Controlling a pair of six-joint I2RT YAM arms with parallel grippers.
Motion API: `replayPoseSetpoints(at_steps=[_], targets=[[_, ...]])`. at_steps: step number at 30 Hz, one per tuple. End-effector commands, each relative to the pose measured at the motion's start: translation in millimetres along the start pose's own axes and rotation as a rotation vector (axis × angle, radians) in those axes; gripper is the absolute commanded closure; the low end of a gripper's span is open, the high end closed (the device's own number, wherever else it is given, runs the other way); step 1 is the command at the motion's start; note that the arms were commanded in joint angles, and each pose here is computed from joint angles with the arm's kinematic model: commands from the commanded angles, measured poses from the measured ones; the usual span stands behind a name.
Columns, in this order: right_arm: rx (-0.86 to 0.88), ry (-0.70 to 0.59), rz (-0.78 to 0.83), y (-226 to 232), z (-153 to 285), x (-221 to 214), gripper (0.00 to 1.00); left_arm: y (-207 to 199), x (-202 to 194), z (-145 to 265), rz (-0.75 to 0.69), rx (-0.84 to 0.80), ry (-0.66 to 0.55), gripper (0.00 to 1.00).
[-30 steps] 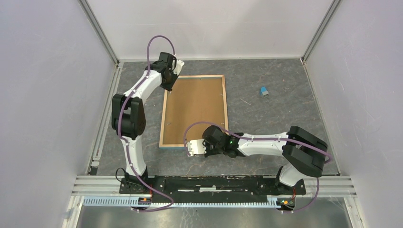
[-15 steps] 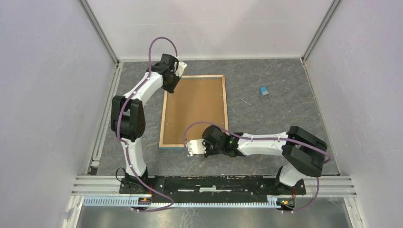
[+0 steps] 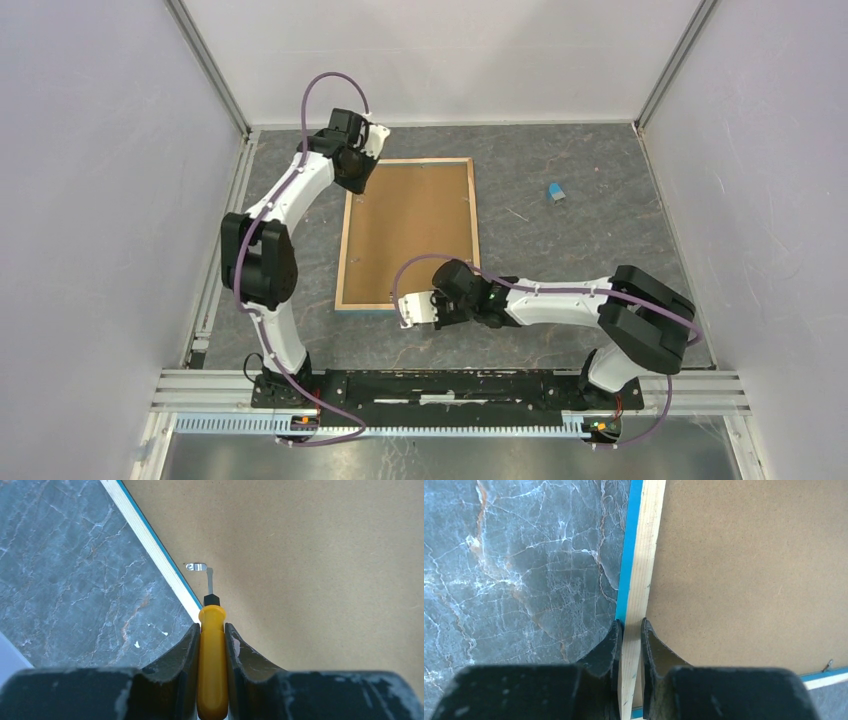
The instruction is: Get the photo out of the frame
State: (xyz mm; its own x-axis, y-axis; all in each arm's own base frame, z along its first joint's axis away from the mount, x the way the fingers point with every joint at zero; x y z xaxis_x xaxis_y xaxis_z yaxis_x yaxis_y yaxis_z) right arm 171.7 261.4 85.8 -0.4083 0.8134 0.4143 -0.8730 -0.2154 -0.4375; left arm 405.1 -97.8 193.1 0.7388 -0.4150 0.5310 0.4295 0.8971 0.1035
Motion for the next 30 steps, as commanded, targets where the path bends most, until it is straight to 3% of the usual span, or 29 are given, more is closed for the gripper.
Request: replayPoseSetpoints(at_steps=[1, 7, 13, 19, 30], targets=[[0.267, 0.297, -0.006, 46, 12, -80, 1.00, 7, 10, 32, 0.053, -0.022, -0.082, 0.98], [0.173, 0.344, 0.016, 6, 30, -94, 0.89, 21, 2, 37, 0.117, -0.051, -0.083, 0.98], [0.076, 0.368, -0.013, -37, 46, -100, 0.60, 27, -5, 47, 0.135, -0.052, -0.094, 0.98], [0.063, 0.187, -0.195, -72, 54, -65, 0.40, 37, -10, 63, 0.211, -0.083, -0.136, 0.98], [-0.159, -0.055, -0.529, -147, 39, -10, 0.21, 57, -32, 93, 0.370, -0.100, -0.232, 0.98]])
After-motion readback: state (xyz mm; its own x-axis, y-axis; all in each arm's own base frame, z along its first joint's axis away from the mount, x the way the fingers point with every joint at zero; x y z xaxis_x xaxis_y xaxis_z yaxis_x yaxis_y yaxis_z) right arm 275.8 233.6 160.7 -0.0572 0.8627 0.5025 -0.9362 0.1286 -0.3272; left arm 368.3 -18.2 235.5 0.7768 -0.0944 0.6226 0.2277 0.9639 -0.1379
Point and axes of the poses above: each gripper's point midway between its finger pads, its own z axis back along the fingers, its own y axis along the line the jaws close on, x = y × z, the point moved 8 cm from there along z, back along the fingers, and after that the axes turned 6 degrees about z, right-handed, at the moved point
